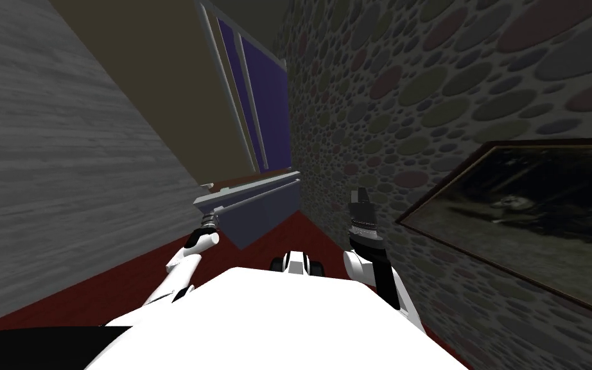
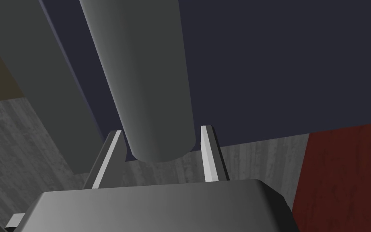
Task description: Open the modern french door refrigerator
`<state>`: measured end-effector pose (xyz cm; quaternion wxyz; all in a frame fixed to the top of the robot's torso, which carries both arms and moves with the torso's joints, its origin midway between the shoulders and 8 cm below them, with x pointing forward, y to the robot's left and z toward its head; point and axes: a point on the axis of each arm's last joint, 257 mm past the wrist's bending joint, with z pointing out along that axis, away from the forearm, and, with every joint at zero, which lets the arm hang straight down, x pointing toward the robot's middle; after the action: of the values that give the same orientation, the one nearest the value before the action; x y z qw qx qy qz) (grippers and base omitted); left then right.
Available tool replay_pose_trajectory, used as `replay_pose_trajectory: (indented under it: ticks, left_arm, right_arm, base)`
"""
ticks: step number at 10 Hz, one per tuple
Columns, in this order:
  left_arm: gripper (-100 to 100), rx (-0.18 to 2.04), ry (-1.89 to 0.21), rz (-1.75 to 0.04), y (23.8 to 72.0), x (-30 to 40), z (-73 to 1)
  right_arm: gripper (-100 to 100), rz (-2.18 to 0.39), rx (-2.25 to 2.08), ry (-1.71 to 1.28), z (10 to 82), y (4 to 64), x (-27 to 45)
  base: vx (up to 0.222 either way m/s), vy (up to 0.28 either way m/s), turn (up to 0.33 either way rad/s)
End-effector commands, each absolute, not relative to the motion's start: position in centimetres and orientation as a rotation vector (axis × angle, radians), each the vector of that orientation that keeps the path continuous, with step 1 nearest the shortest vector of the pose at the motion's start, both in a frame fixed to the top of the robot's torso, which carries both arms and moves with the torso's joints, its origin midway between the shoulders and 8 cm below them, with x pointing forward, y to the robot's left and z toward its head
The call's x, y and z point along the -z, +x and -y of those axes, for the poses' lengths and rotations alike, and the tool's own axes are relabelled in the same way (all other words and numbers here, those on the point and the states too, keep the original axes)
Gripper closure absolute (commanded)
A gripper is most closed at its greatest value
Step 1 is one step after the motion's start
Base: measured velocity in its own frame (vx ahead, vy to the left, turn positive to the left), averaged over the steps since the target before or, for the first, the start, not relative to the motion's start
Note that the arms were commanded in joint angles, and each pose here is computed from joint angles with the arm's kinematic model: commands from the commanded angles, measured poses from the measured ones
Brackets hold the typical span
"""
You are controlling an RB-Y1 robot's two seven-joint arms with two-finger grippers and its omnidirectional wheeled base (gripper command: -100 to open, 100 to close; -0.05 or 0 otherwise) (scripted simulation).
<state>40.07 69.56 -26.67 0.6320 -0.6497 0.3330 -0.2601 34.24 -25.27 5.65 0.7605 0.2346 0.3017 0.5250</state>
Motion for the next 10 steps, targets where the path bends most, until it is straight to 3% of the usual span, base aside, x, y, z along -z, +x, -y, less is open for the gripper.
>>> replay_pose_trajectory:
  ticks: [1,4,6,10]
  left_arm:
    - [100,0.525,-1.524,-0.705,36.1,27.1,-72.8]
    - [100,0.423,-1.555,-0.618,29.8,27.2,-77.4]
    - [100,0.414,-1.555,-0.586,28.9,26.7,-78.2]
    - [100,0.307,-1.573,-0.464,21.2,25.7,-82.7]
  right_arm:
    - [0,-0.656,-1.143,0.511,25.3,34.2,-5.7]
    - [0,-0.657,-1.143,0.511,25.3,34.2,-5.7]
    - [0,-0.657,-1.143,0.511,25.3,34.2,-5.7]
    - [0,-0.657,-1.143,0.511,25.3,34.2,-5.7]
  base:
    - [-0.109,-0.047,-0.320]
    - [-0.129,-0.059,-0.388]
    - [-0.087,-0.050,-0.189]
    - [-0.096,-0.065,-0.335]
